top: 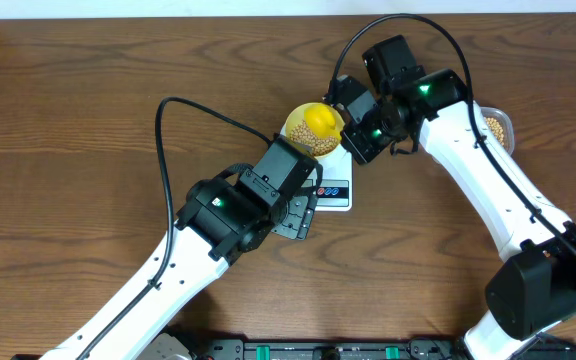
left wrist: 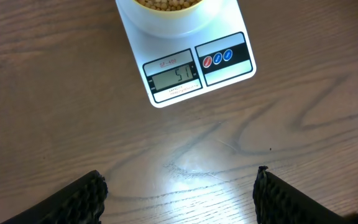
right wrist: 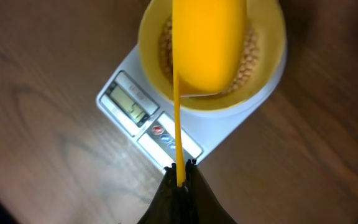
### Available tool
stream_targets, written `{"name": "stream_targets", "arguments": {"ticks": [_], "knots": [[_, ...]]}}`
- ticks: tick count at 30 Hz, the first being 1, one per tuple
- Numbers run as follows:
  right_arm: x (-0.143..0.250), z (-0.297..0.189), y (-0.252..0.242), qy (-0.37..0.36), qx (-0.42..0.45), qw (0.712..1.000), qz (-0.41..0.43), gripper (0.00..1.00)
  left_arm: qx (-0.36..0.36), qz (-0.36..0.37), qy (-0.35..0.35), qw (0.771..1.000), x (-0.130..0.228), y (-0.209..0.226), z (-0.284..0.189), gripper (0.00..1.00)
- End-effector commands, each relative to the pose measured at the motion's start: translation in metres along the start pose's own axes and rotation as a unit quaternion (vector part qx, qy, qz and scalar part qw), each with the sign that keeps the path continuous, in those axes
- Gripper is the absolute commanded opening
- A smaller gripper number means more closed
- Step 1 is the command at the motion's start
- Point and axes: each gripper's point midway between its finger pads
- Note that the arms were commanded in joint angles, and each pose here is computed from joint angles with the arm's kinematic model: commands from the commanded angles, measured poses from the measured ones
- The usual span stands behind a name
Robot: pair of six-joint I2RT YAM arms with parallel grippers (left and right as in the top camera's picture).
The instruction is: Scoop item into bowl and weigh 50g on scale
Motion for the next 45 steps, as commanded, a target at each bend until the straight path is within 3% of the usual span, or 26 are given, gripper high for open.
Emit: {"name": "stream_targets", "arguments": {"ticks": [1,22,45], "knots": [[-0.003,-0.004,-0.006,-0.005,0.029,1.0,-0.002,0.01,0.002,0.002,-0.006,1.0,-0.005,-0.001,-0.004,0.78],[0.005,0.035,-0.013,0.052,0.106,0.993,-0.029,0.01,0.002,0.002,-0.006,1.0,-0.005,-0.001,-0.004,0.78],[0.01,0.049,-0.012,0.067,0.101,0.993,-0.008,0.01,0.002,0.002,-0.006,1.0,-0.005,-0.001,-0.004,0.78]]}}
Point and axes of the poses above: each gripper's point midway between its finger pads, its own z axis out along the fingers, its own y axis along the line the jaws close on, x = y × z, and after that the axes turned 1 degree about z, right-handed
